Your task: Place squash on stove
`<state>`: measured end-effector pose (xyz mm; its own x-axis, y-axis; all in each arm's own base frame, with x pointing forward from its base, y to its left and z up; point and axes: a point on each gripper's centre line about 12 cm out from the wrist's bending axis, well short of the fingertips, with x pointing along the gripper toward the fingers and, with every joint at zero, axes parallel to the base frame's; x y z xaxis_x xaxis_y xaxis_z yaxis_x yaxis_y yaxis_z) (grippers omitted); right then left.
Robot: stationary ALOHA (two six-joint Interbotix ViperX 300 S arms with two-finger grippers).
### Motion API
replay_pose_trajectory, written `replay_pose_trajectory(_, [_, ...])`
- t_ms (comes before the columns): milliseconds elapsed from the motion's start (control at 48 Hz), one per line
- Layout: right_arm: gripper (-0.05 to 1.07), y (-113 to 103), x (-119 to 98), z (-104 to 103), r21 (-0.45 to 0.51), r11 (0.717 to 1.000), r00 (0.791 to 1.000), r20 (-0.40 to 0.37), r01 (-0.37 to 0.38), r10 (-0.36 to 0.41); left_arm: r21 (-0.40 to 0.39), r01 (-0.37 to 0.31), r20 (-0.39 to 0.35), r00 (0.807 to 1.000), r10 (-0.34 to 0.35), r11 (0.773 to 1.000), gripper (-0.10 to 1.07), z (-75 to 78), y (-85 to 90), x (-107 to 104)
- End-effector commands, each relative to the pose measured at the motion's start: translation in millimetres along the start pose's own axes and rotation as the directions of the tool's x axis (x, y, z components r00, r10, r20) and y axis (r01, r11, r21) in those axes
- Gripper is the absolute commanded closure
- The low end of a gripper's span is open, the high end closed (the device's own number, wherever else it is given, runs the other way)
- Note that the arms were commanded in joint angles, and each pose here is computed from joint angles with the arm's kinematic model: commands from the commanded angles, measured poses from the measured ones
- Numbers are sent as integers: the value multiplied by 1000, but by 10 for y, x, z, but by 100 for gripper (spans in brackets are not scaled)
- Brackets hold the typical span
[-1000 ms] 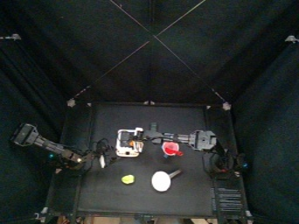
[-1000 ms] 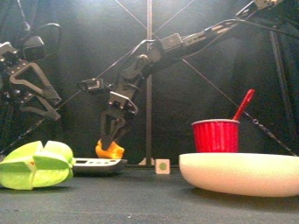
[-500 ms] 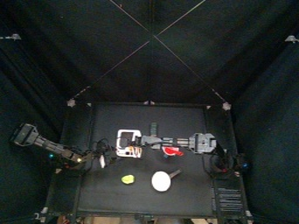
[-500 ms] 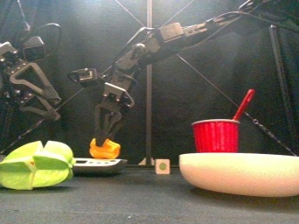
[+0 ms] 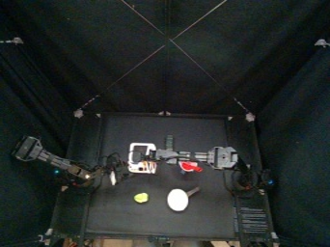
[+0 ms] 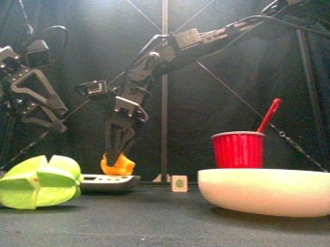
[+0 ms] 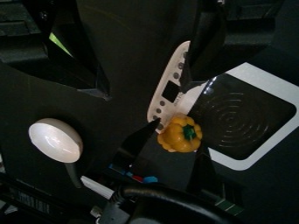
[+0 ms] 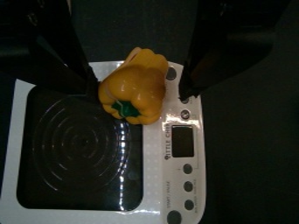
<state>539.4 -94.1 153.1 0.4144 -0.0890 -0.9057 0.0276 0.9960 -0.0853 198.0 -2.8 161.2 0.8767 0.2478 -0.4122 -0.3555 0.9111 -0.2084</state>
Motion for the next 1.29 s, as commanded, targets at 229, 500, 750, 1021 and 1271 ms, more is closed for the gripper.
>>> replay_pose_trajectory(229, [3, -184, -119, 26, 35, 999, 1000, 28, 11, -12, 0, 3, 8, 1000, -3, 1000, 1, 23, -15, 2])
replay_pose_trajectory(500, [4, -365, -143, 3, 44, 998, 999, 29, 37, -38, 0, 3, 8, 1000, -3, 1000, 1, 23, -15, 2])
replay_pose_trajectory(750, [9, -502, -142, -39, 57, 997, 998, 20, 53, -54, 1, 3, 7, 1000, -3, 1000, 1, 18, -12, 2])
replay_pose_trajectory(1021, [17, -568, -260, -5, 67, 996, 997, 38, 61, -64, 2, 2, 5, 1000, -2, 1000, 1, 13, -9, 1])
replay_pose_trajectory(1271, [18, -594, -429, 55, 75, 995, 994, 76, 67, -73, 0, 1, 5, 1000, -1, 1000, 1, 13, -8, 1])
